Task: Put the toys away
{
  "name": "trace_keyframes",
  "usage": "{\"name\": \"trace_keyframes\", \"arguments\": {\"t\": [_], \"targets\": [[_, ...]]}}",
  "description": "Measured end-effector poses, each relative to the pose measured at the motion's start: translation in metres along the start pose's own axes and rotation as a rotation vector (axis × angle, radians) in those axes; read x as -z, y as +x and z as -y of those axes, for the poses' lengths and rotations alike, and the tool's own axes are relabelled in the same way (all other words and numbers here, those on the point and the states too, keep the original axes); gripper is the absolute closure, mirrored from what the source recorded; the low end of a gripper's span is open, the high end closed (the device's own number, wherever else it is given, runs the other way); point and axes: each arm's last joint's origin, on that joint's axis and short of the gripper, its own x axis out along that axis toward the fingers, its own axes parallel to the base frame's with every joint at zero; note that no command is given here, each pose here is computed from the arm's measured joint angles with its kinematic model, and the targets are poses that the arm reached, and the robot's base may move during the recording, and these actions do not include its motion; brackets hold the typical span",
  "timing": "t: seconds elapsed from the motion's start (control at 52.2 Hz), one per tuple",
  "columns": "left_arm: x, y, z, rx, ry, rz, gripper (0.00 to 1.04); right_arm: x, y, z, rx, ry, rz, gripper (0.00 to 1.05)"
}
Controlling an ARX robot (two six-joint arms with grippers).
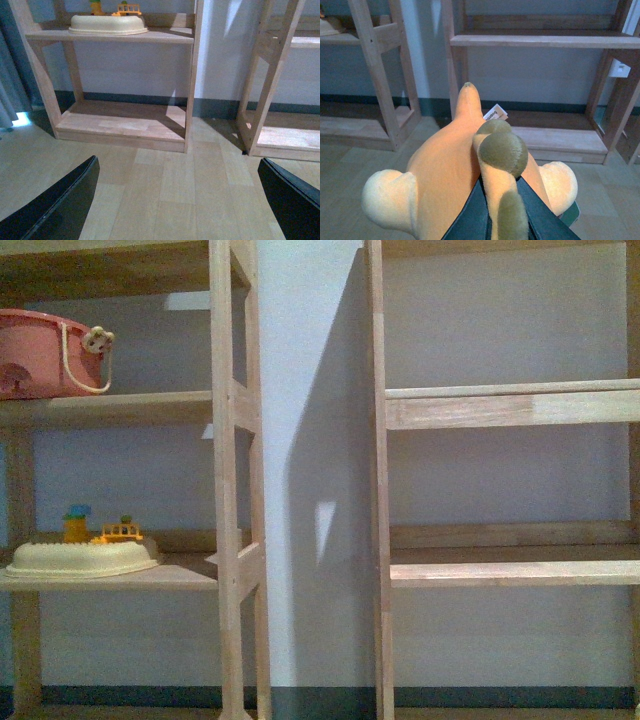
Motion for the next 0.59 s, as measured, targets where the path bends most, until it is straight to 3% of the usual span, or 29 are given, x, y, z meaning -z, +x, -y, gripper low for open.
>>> {"name": "trace_keyframes", "arguments": {"t": [0.594], "targets": [[0.0000, 0.0000, 0.0000, 0.000, 0.000, 0.000, 0.06, -0.0001, 0.0000, 0.0000, -0.001, 0.000, 0.000, 0.99]]}}
